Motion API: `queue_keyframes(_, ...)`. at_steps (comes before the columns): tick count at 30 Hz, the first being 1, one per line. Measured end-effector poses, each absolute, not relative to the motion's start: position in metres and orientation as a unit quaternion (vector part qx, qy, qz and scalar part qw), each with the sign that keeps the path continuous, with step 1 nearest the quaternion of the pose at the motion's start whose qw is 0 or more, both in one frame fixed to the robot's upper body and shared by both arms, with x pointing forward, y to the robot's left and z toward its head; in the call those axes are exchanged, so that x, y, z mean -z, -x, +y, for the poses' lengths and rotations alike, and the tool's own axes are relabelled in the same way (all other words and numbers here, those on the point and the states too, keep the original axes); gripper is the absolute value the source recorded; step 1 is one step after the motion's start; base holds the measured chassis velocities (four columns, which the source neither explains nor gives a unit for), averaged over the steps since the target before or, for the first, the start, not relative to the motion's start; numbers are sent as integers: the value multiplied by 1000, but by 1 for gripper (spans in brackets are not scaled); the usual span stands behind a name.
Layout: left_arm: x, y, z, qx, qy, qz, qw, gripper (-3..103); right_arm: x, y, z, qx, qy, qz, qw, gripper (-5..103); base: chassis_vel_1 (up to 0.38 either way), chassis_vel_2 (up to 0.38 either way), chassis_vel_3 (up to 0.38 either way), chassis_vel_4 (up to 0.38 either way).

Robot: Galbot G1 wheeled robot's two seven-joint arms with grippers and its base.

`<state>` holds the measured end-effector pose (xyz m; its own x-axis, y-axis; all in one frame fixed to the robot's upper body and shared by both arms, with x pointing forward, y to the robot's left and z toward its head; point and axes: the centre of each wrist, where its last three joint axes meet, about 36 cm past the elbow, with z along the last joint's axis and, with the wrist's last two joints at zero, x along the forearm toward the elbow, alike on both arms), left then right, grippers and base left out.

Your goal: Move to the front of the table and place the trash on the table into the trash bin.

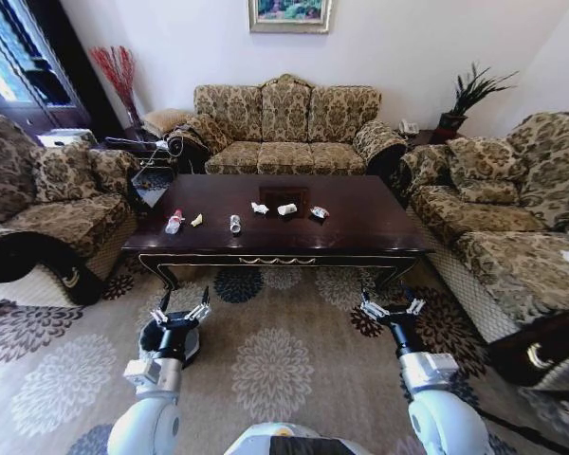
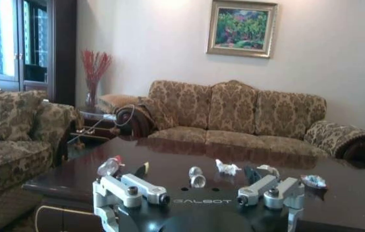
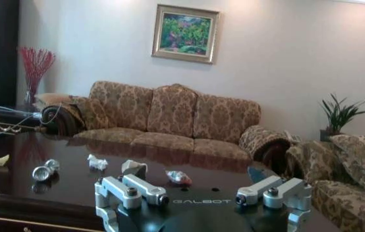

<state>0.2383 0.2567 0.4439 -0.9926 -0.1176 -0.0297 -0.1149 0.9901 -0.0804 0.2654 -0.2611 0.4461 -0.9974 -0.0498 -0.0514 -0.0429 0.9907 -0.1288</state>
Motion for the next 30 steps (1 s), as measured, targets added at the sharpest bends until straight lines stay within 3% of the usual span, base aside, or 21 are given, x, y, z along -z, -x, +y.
queue_keyframes(30,-449,-238,265,50,38,998,28,100,-458,-258,-247,63,40,996,40,100,7,9,-11,-10)
